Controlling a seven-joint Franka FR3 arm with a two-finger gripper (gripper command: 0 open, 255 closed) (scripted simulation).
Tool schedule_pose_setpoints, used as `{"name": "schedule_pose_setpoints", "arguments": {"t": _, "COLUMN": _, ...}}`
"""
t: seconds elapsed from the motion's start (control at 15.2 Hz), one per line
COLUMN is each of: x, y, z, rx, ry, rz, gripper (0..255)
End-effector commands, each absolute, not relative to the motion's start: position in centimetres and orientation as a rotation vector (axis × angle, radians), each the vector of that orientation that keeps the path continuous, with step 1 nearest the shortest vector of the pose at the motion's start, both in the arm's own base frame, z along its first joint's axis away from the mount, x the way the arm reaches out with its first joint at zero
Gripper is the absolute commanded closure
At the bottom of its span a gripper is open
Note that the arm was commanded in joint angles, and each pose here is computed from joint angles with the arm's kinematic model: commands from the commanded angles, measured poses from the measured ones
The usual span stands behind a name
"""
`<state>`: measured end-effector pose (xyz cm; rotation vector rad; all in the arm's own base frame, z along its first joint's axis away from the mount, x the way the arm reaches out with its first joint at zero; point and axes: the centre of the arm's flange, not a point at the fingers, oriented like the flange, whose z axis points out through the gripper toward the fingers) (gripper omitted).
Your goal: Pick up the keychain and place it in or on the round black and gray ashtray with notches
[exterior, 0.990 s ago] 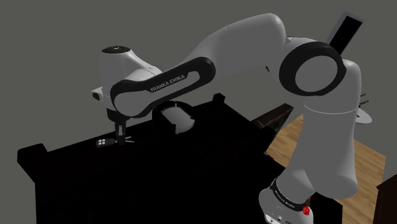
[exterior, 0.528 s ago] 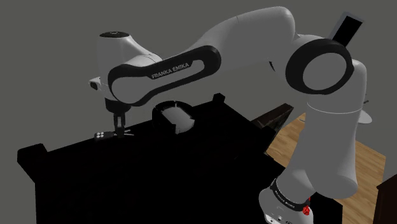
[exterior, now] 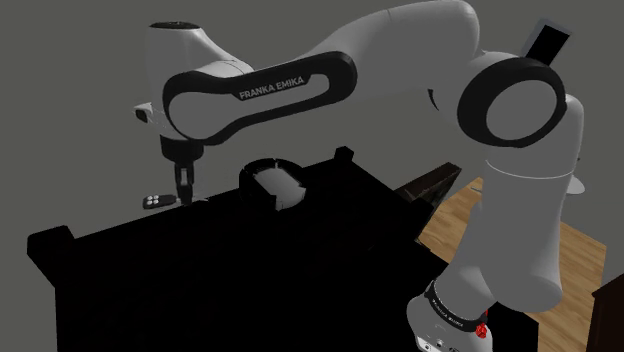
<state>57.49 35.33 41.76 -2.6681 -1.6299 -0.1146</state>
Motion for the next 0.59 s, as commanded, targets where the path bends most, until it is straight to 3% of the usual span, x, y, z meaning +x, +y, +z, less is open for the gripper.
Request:
{"name": "schedule_pose_setpoints", "arguments": {"t": 0.0, "x": 57.5, "y": 35.2, "z": 43.0, "rx": -2.668, "ry": -1.630, "rz": -0.114, "gripper": 255}}
{"name": "schedule_pose_setpoints", "arguments": {"t": 0.53, "x": 57.3, "y": 32.6, "z": 45.8, "rx": -2.668, "ry": -1.630, "rz": -0.114, "gripper": 255}}
